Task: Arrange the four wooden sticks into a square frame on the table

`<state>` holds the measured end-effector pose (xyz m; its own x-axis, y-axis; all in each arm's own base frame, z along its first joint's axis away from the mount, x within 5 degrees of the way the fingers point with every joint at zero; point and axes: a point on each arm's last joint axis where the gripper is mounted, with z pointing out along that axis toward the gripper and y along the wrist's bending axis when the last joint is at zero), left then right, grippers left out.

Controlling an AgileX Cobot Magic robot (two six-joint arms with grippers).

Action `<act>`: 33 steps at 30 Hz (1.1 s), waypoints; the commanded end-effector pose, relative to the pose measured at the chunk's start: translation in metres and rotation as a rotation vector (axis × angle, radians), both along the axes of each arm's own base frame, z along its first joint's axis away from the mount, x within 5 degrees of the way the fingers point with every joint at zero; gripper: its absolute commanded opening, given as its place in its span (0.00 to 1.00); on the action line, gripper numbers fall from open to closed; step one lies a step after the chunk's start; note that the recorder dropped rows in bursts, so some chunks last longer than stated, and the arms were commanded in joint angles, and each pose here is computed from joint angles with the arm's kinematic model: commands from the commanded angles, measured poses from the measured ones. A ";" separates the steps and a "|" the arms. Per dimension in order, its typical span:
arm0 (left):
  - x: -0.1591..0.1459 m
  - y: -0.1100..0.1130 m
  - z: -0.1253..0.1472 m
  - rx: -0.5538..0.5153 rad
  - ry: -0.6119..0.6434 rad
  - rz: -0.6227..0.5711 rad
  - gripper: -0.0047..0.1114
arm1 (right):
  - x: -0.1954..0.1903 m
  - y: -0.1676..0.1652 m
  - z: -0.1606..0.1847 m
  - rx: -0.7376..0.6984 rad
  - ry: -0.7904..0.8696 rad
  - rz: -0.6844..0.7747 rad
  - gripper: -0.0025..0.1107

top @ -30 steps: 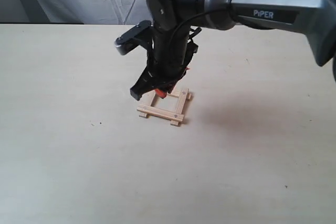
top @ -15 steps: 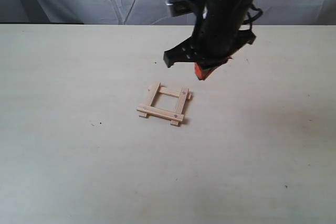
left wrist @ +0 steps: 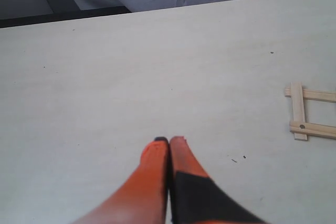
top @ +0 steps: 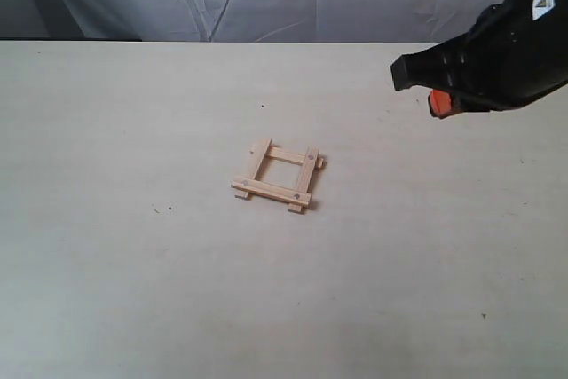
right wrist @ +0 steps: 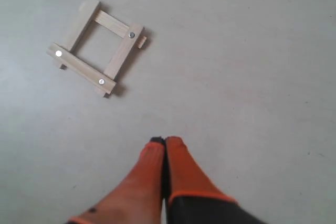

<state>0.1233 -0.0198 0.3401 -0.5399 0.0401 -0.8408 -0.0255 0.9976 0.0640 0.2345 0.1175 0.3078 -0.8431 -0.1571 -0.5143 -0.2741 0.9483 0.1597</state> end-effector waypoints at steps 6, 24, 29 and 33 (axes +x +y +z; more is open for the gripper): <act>-0.002 0.000 -0.002 -0.007 0.003 -0.002 0.04 | -0.016 -0.008 0.023 0.069 -0.087 -0.013 0.02; -0.001 0.000 -0.001 -0.007 -0.003 -0.005 0.04 | -0.045 -0.055 0.065 0.124 -0.279 -0.158 0.02; -0.001 0.000 -0.001 -0.007 -0.003 -0.005 0.04 | -0.061 -0.079 0.073 0.113 -0.384 -0.233 0.02; -0.001 0.000 -0.001 -0.007 -0.003 -0.005 0.04 | -0.079 -0.095 0.059 0.096 -0.436 -0.301 0.02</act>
